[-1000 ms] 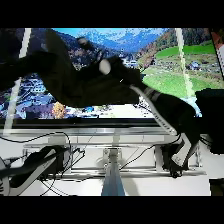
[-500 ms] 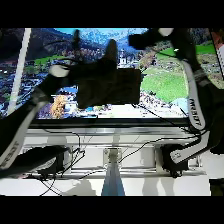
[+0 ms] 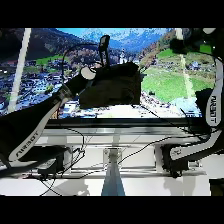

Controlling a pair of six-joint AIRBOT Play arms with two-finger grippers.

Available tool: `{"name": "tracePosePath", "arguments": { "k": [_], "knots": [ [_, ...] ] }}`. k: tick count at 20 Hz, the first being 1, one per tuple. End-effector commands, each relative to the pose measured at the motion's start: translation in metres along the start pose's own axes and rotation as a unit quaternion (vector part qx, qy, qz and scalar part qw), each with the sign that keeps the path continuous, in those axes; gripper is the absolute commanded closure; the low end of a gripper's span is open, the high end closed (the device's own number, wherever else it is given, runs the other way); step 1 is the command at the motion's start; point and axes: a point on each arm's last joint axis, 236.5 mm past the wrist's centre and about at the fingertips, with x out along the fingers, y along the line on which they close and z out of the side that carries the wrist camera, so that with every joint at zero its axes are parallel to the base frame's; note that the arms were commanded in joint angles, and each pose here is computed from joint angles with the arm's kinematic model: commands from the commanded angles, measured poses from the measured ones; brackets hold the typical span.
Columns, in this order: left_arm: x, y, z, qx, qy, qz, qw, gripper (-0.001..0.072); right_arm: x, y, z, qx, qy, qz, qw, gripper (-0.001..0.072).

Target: Fold the clothes and pants, and hang the long-sleeved shirts on hangers.

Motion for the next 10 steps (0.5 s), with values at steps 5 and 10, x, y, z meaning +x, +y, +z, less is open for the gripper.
{"name": "tracePosePath", "arguments": {
  "k": [5,10],
  "knots": [
    [-0.043,0.054,0.032,0.112,0.023,0.051,0.992,0.0007,0.054,0.089,-0.097,0.054,0.082,0.316,0.944,-0.0008],
    [-0.050,0.056,0.021,0.095,0.055,0.039,0.993,0.0007,0.108,0.137,-0.147,0.102,0.128,0.290,0.943,0.0023]
  ]
}}
